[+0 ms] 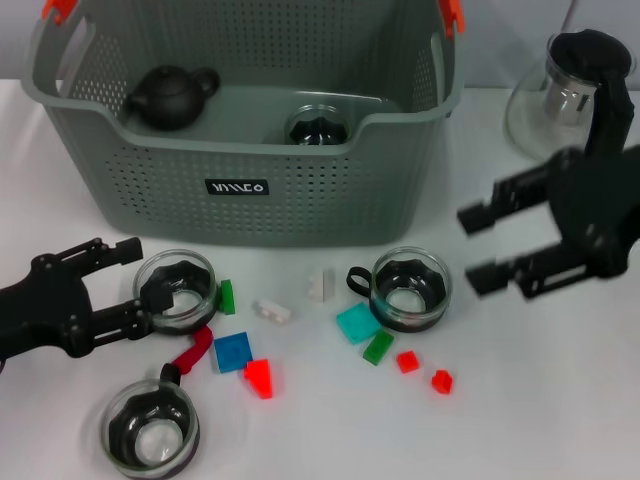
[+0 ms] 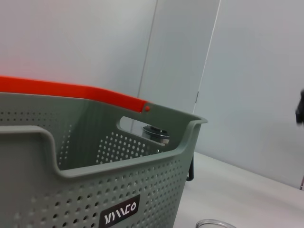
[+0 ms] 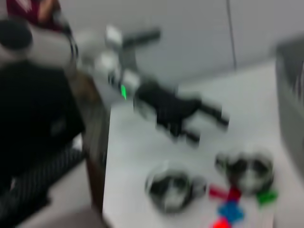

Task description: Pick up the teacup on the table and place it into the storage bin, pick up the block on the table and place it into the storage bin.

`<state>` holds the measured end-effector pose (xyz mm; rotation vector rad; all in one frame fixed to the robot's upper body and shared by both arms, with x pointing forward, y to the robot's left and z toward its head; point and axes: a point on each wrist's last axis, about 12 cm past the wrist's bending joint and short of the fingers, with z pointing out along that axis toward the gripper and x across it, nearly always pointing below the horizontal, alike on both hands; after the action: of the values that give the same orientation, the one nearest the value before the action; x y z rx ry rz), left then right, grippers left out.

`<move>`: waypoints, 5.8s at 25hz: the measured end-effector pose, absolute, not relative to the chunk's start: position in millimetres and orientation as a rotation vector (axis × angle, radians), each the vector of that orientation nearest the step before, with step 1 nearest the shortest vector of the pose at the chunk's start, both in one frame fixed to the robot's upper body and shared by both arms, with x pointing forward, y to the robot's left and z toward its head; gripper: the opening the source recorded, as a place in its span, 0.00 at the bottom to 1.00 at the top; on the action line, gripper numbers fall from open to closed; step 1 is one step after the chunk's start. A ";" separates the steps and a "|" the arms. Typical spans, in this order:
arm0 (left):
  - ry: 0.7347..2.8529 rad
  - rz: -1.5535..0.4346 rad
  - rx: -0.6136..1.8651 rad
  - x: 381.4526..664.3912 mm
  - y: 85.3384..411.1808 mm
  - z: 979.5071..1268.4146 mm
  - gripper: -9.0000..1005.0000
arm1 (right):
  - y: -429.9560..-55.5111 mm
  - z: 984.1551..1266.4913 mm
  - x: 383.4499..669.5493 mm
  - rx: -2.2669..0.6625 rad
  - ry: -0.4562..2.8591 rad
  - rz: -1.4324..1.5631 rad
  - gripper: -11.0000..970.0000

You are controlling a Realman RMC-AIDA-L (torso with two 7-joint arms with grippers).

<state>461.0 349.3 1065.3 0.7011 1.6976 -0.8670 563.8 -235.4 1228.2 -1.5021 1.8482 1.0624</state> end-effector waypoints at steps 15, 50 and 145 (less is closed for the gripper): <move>1.698 -0.863 0.695 463.2 347.6 1064.7 0.77 | -107.0 1200.4 580.3 -1.994 2.182 0.425 0.71; 1.702 -0.862 0.681 464.5 345.0 1062.3 0.78 | -80.3 1135.1 586.6 -2.039 2.149 0.057 0.59; 1.677 -0.876 0.673 473.2 336.1 1064.7 0.77 | -34.2 1185.0 689.6 -1.241 2.087 0.126 0.06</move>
<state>473.2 336.1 1064.7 0.6733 1.6771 -0.8761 689.6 -34.2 1185.0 -1.2412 2.0871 0.1255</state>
